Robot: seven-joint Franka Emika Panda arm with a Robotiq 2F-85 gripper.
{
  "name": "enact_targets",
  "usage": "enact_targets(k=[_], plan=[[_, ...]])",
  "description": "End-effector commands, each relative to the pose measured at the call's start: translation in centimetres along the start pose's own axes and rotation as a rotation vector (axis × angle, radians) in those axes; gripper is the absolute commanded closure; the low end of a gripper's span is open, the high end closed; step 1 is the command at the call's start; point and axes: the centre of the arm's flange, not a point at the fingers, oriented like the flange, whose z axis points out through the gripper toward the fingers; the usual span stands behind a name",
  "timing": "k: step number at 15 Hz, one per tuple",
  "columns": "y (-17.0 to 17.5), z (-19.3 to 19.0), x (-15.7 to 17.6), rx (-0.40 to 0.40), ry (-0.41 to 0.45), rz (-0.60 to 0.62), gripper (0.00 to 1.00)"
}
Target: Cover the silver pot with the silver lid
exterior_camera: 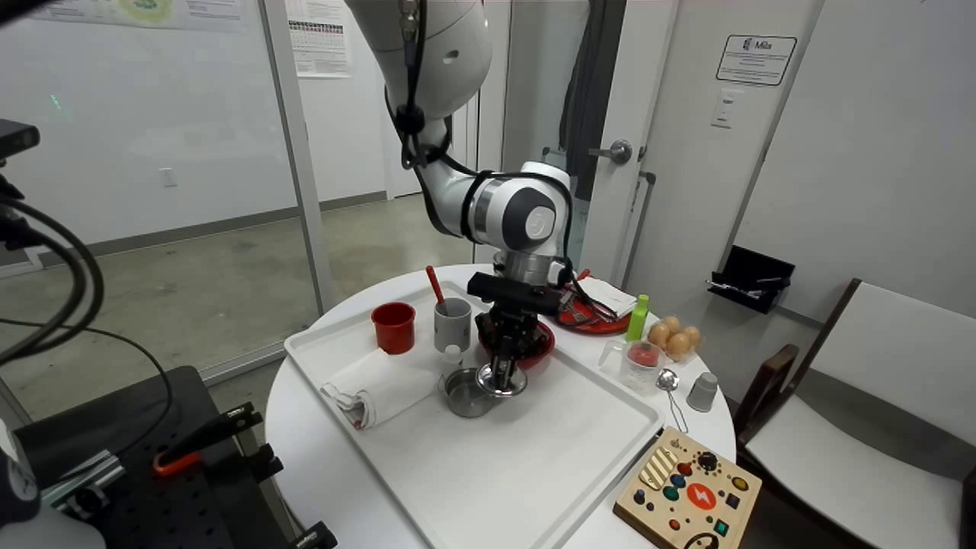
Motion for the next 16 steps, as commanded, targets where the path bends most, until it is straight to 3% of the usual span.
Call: enact_targets(k=[1,7,16], plan=[[-2.4,-0.1,0.2,-0.029,0.006,-0.056,0.88],[-5.6,1.2,-0.1,-0.039,-0.001,-0.101,0.88],[-6.7,2.5,-0.1,-0.032,-0.006,-0.113,0.88]])
